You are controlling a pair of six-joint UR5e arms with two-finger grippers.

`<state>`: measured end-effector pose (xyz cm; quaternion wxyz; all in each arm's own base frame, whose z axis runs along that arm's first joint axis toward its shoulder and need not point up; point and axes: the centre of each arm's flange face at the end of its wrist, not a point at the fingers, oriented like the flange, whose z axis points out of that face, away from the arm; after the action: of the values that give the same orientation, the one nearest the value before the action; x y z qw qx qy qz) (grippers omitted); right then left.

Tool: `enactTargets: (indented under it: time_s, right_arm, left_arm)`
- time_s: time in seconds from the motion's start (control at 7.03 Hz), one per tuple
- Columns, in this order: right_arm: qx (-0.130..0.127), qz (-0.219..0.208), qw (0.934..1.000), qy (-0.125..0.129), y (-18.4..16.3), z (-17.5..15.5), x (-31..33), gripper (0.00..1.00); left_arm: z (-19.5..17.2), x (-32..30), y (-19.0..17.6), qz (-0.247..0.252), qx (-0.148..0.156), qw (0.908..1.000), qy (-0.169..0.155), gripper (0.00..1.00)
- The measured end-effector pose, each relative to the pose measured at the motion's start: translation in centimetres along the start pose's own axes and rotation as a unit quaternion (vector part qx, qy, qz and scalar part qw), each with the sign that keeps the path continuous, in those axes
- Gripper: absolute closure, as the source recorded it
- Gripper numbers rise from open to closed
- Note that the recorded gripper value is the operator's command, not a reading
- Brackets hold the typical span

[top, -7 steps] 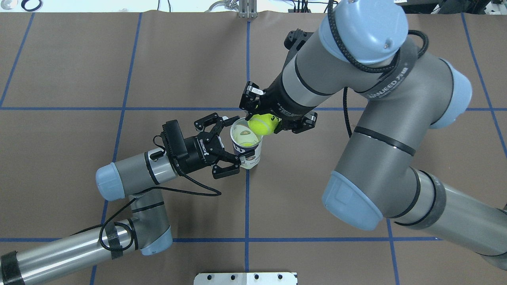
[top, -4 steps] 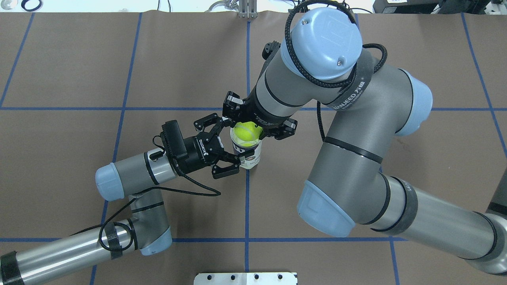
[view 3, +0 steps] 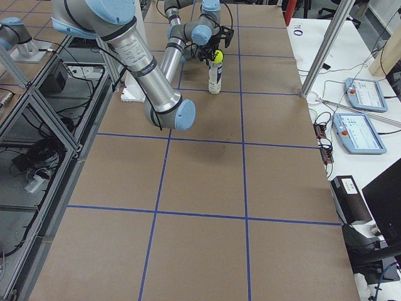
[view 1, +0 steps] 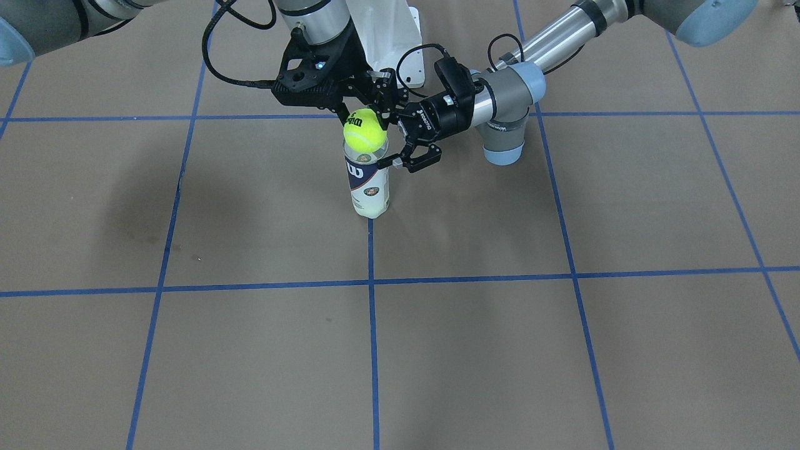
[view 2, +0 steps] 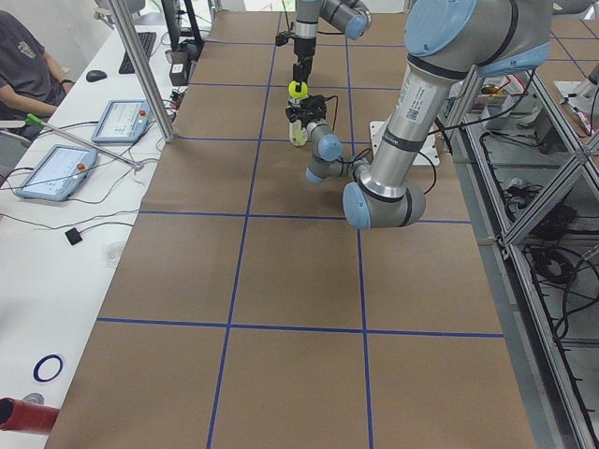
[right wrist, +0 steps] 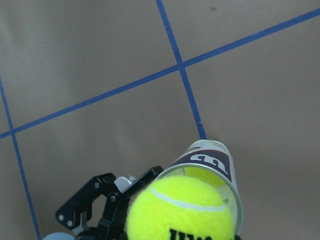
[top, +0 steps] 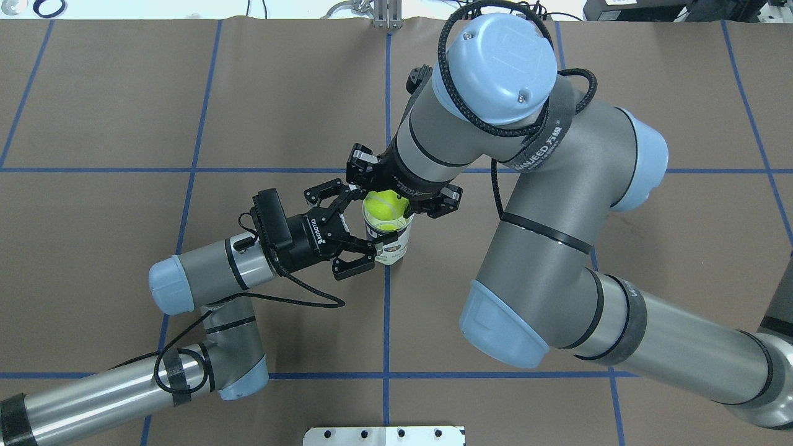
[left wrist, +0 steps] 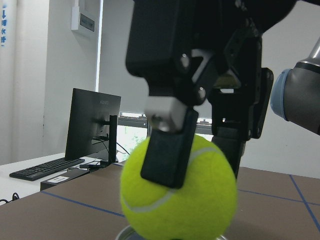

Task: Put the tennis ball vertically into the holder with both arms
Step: 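Open the right gripper to drop the second ball into the tube, then raise the right gripper away while the left gripper releases the tube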

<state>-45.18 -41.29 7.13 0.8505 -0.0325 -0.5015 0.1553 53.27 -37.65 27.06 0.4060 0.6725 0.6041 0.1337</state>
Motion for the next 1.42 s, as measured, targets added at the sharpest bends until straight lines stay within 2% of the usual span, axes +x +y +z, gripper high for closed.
enactTargets:
  time_s: [0.57, 0.85, 1.0, 1.14, 1.42]
  right_arm:
    - [0.0, -0.003, 1.0, -0.001, 0.0, -0.1, 0.0, 0.01]
    - [-0.002, -0.001, 1.0, -0.007, -0.5, -1.1, 0.3, 0.01]
    - [-0.004, 0.006, 0.9999, -0.01, -2.1, -2.4, 1.2, 0.01]
    - [-0.005, 0.002, 1.0, -0.005, -4.7, -3.6, 3.8, 0.01]
    - [0.007, -0.037, 0.9991, 0.022, -10.1, -4.8, 10.6, 0.01]
  left_arm:
    - [-0.1, 0.0, 0.1, 0.0, -0.001, 1.0, 0.0, 0.1]
    - [-0.1, 0.0, 0.1, 0.0, -0.001, 1.0, 0.0, 0.1]
    - [-0.1, 0.0, 0.1, 0.0, -0.001, 1.0, 0.0, 0.1]
    - [-0.1, 0.1, 0.1, 0.0, -0.001, 1.0, 0.0, 0.03]
    - [-0.2, 0.0, -0.2, -0.001, 0.003, 1.0, 0.001, 0.01]
